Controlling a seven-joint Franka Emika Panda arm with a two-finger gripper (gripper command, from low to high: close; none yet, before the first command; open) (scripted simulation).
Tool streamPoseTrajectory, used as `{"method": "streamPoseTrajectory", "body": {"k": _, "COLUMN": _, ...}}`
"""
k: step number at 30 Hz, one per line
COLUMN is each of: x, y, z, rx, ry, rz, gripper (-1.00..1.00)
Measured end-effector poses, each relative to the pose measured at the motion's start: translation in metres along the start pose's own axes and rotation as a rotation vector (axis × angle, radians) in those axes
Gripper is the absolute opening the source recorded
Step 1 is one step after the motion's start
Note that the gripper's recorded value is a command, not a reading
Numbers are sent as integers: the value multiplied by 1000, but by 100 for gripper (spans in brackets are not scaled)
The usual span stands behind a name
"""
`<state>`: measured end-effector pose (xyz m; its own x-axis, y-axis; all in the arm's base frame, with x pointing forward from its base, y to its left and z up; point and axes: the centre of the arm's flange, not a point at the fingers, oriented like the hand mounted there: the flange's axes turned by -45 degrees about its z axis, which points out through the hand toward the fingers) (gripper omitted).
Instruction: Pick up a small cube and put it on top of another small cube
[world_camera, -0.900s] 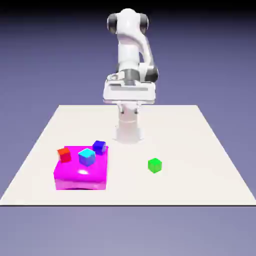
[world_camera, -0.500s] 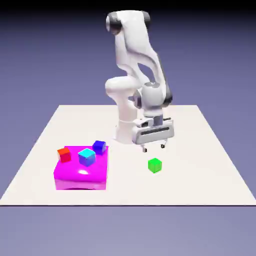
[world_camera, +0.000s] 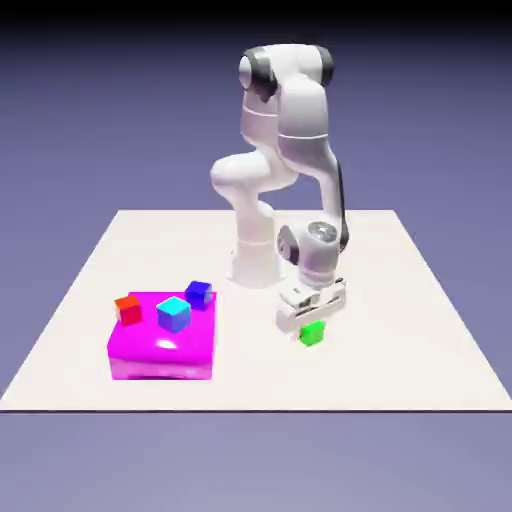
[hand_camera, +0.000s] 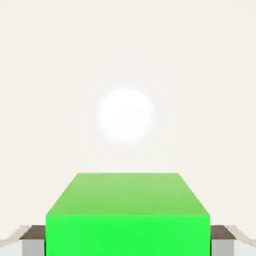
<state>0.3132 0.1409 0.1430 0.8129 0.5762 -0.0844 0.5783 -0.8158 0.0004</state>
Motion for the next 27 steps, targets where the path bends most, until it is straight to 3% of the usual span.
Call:
{"method": "streamPoseTrajectory", "body": {"k": 7, "x": -3, "y": 0, "z": -52, "rx": 0, "ry": 0, "rz": 0, "gripper": -100}}
{"method": "streamPoseTrajectory", "body": {"k": 13, "x": -16, "y": 174, "z": -102, "rx": 28, "ry": 3, "rz": 367, "gripper": -100}}
{"method": "streamPoseTrajectory", "body": {"k": 20, "x": -149, "y": 353, "z": -164, "rx": 65, "ry": 2, "rz": 776, "gripper": -100}}
{"method": "streamPoseTrajectory", "body": {"k": 23, "x": -221, "y": 397, "z": -187, "rx": 80, "ry": 2, "rz": 916, "gripper": -100}}
{"method": "streamPoseTrajectory", "body": {"k": 27, "x": -212, "y": 394, "z": -139, "rx": 81, "ry": 3, "rz": 904, "gripper": -100}}
